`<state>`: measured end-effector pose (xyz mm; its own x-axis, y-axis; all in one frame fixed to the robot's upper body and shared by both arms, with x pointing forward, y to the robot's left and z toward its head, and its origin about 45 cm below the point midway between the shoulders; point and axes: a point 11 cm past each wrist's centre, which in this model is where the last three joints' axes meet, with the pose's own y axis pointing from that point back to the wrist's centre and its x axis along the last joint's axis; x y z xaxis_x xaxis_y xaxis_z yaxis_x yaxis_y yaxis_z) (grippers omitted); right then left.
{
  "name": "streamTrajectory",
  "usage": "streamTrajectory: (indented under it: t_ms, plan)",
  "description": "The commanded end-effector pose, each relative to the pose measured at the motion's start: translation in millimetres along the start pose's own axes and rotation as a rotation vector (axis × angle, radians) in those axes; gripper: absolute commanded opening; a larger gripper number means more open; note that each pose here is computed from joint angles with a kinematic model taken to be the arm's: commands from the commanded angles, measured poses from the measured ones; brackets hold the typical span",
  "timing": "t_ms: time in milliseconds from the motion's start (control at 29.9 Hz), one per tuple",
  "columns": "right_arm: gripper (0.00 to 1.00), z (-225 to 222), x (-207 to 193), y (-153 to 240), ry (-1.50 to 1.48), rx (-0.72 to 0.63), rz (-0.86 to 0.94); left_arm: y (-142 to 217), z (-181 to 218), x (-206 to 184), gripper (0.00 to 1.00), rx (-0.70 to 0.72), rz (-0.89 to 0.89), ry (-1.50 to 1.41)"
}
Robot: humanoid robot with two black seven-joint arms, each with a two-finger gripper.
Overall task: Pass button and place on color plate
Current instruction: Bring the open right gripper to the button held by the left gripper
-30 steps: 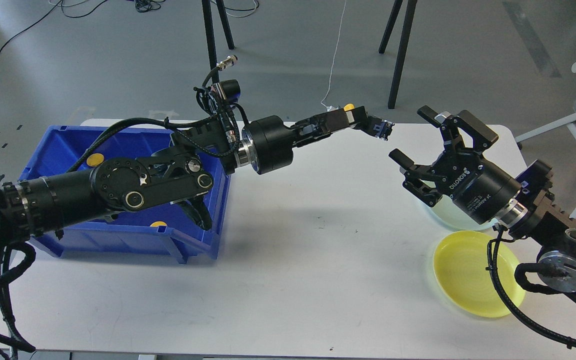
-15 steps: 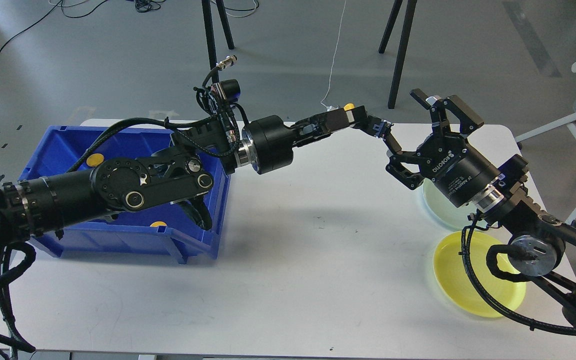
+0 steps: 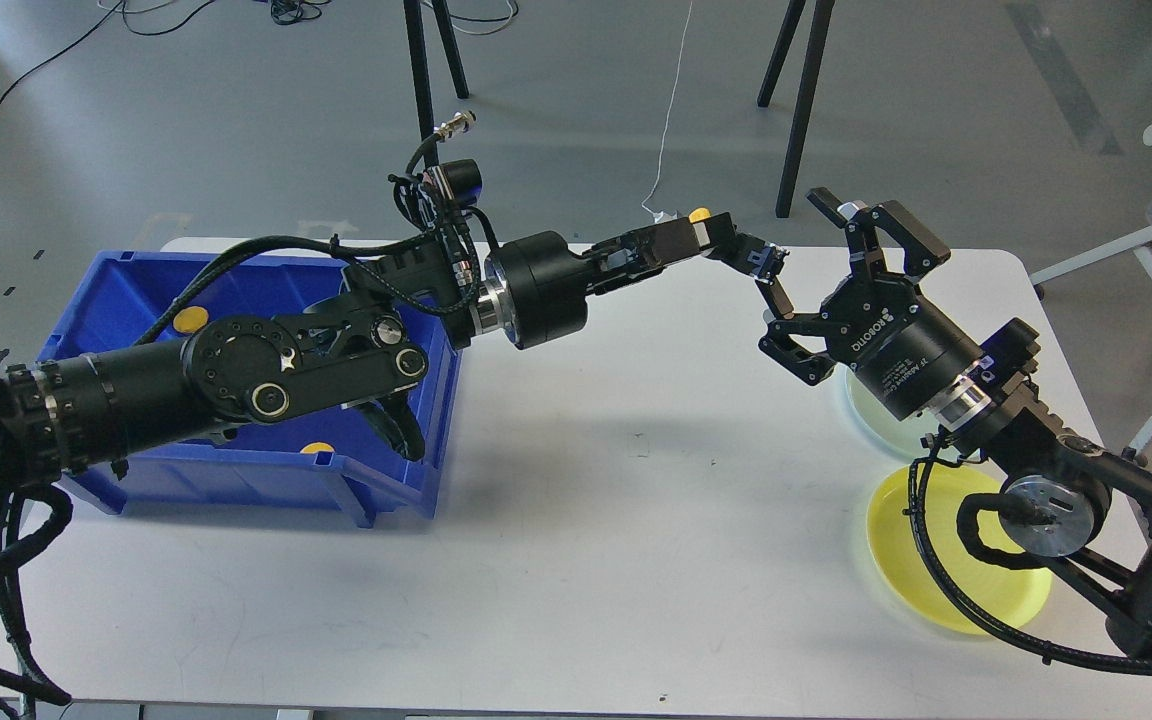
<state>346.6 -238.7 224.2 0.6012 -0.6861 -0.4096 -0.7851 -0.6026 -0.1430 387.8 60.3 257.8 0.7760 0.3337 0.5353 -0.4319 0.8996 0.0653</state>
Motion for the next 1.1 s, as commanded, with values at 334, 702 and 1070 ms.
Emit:
streamTrajectory:
  t_ms: [334, 702, 1070]
  plan:
    - [0.88, 11, 3, 9, 0.001, -0.043, 0.006, 0, -1, 0, 0.07, 0.001, 0.0, 0.001]
    - [0.79, 26, -13, -17, -0.048, -0.018, -0.02, 0, 0, -1, 0.07, 0.0, -0.001, 0.001]
    - [0.33, 20, -9, -16, -0.032, -0.004, 0.007, 0, -1, -1, 0.07, 0.001, -0.003, -0.003]
